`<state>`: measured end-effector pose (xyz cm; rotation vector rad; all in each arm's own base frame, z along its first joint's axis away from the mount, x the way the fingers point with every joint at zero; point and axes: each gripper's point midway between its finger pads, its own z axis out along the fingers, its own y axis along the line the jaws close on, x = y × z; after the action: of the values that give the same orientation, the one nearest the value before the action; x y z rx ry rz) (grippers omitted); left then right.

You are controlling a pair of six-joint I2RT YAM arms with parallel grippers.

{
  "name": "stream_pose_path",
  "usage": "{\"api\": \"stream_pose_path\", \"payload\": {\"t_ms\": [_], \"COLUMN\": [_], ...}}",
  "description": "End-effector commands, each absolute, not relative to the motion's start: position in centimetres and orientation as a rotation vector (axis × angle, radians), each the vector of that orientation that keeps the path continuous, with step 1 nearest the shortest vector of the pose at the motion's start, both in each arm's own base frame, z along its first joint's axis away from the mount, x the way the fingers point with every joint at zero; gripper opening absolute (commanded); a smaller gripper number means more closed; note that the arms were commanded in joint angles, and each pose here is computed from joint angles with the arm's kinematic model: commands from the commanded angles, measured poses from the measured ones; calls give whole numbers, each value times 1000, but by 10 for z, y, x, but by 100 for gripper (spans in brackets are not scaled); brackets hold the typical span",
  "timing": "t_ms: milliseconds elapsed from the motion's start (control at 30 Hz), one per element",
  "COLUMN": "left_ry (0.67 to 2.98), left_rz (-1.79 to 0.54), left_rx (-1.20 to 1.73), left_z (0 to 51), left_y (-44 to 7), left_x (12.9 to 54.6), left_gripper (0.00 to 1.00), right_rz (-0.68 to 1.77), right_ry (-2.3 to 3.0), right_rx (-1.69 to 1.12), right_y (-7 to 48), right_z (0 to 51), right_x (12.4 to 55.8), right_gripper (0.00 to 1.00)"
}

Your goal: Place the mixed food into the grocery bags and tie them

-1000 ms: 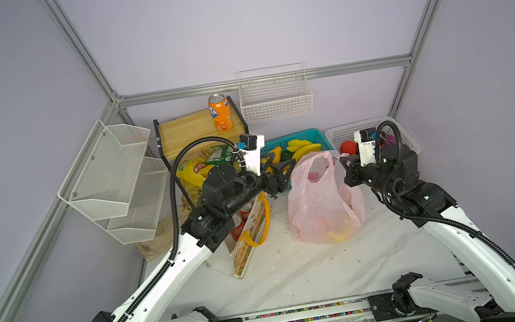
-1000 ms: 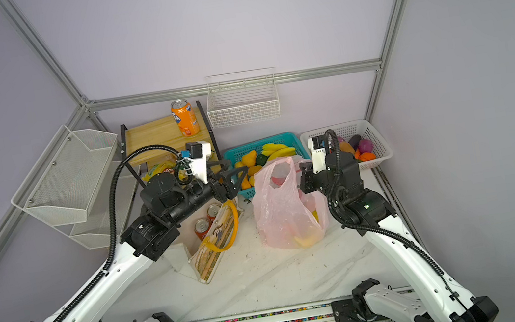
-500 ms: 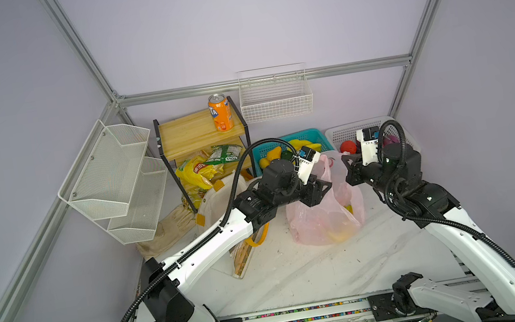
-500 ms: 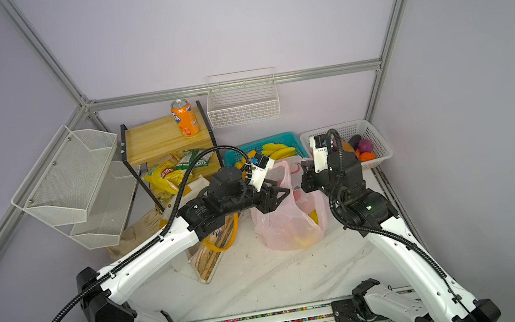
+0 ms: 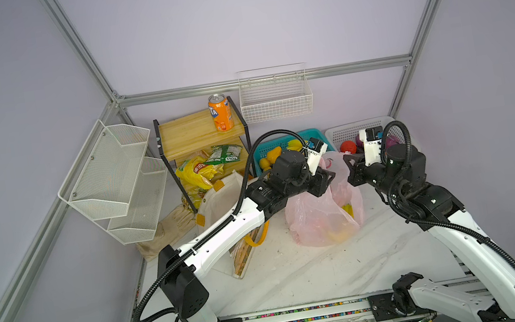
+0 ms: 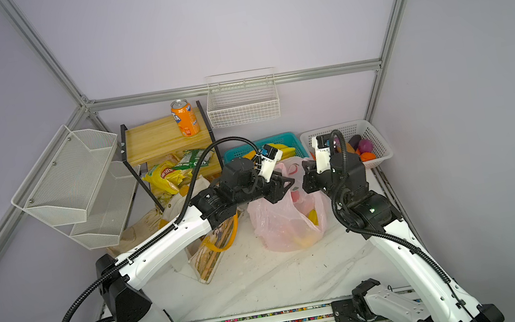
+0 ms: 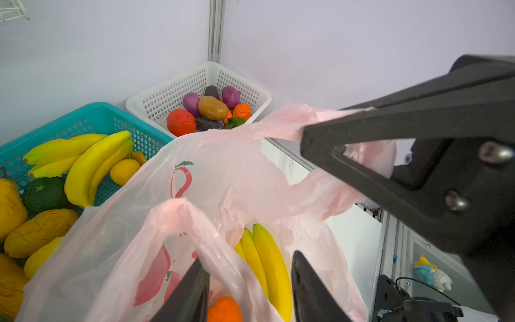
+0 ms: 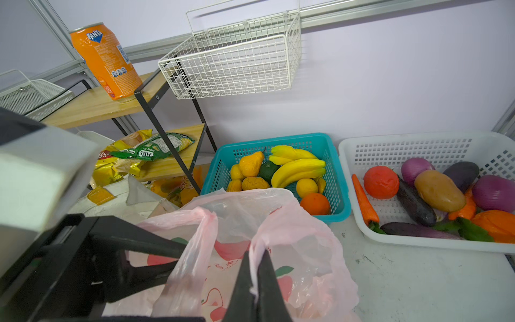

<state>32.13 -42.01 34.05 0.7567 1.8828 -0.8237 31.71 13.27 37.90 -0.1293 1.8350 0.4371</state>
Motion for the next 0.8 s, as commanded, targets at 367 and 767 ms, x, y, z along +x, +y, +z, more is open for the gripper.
{"api": "stream_pose_path", "payload": {"t_ms": [367, 767], "left_ry": [1592, 1463], "left_rz": [-1052, -1145], "left_rx": [756, 647], "left_z": [435, 442], "left_y": [-392, -317], "left_x": [293, 300], "left_gripper": [4, 2], "right_rz": [313, 129], "right_ry": [1806, 1835], "right_rx": [-76, -8], "right_y": [112, 83], "right_z": [393, 390], "right_x": [319, 318], "right_gripper": [0, 0]}}
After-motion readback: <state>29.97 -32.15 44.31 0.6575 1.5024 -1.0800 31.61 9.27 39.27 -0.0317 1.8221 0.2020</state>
